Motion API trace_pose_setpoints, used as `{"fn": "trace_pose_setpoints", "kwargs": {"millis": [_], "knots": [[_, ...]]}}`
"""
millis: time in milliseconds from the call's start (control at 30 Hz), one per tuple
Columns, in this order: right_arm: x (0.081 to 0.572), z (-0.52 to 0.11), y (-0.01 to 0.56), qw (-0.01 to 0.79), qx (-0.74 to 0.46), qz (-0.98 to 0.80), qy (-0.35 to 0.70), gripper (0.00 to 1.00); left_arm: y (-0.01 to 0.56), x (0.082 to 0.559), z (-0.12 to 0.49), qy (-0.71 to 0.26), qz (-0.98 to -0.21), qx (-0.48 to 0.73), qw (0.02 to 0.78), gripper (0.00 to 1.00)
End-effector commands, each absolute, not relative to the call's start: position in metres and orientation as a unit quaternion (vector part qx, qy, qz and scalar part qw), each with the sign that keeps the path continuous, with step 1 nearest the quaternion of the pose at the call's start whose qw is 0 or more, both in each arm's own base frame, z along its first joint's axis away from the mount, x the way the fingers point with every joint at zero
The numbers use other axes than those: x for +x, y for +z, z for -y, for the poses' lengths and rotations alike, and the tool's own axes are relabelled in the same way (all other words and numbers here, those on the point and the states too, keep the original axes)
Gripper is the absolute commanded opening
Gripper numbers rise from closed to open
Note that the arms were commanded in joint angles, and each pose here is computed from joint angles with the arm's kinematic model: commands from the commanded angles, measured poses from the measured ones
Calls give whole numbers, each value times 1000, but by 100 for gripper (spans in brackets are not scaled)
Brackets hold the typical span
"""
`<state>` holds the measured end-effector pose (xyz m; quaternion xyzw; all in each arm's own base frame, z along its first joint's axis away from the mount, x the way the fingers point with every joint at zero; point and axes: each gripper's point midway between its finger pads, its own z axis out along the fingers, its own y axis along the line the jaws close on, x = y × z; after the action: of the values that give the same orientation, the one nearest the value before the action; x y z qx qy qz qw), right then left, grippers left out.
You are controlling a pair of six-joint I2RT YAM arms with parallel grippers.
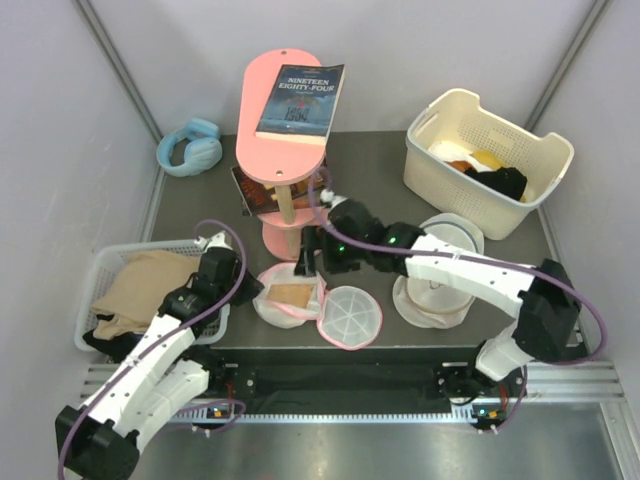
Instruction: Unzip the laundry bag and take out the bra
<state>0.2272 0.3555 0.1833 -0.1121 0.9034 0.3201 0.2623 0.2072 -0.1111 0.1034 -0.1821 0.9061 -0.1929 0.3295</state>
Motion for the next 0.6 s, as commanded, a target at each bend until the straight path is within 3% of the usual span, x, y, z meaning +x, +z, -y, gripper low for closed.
{"fn": "trace_pose_setpoints", "kwargs": {"millis": [0,200,567], "knots": [[190,-419,208,240,-114,-880,393,91,109,205,113,-212,-898,-174,344,0],[177,-452,182,220,-104,-894,376,81,103,197,115,-217,-904,-176,325,0],[195,-437,121,221,-40,-930,290,66,105,193,122,-231,-907,-161,313,0]]}}
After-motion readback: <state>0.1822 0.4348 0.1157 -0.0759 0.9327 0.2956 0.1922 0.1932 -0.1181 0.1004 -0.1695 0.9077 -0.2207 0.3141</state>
